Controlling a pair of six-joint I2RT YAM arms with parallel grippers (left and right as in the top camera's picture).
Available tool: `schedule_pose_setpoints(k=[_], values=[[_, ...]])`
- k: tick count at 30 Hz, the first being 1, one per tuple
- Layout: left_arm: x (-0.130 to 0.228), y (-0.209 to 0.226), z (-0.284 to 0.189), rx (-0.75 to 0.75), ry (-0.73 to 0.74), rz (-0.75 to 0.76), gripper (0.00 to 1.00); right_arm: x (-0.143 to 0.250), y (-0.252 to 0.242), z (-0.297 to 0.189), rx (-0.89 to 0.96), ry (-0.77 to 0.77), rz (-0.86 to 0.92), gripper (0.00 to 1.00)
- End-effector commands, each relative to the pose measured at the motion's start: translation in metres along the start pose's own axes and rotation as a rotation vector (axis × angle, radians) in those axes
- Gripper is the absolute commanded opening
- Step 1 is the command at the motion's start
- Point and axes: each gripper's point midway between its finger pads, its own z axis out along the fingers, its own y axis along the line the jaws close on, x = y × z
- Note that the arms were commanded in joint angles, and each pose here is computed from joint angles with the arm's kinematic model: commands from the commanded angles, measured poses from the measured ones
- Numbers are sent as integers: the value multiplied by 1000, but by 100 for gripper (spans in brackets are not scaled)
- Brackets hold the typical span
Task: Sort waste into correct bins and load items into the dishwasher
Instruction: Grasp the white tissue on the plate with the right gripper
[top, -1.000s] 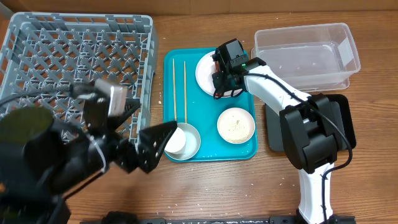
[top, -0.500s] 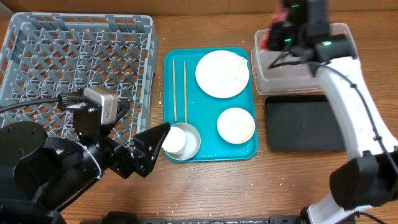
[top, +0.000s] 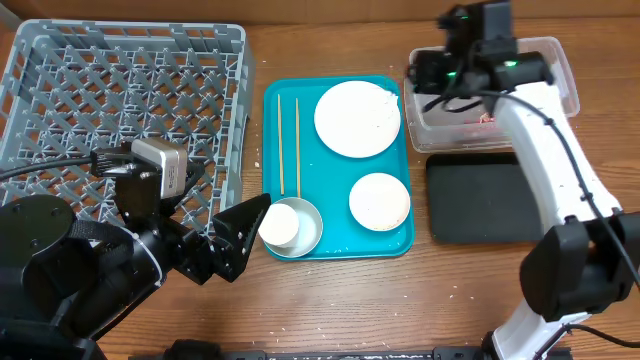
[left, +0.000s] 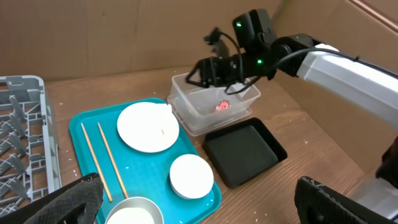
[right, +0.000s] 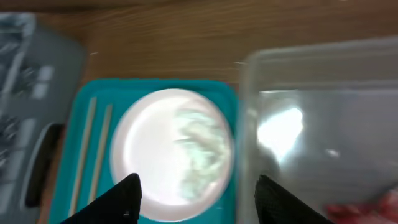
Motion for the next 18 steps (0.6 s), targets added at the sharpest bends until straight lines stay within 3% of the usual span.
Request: schedule_pose_setpoints(k=[1,5,10,15,18], values=[[-3,1,-2,-11,-12,24,100,12,57,9,-19,6,-222,60],[-3,1,-2,-11,-12,24,100,25,46,56,228,13,-306,63],[-3,1,-2,-11,-12,24,100,51,31,125,271,64,-318,65],[-3,1,-2,-11,-12,24,100,63,16,158,306,78,-314,68],[-3,1,-2,-11,-12,24,100,75,11,166,312,110,-295,60]])
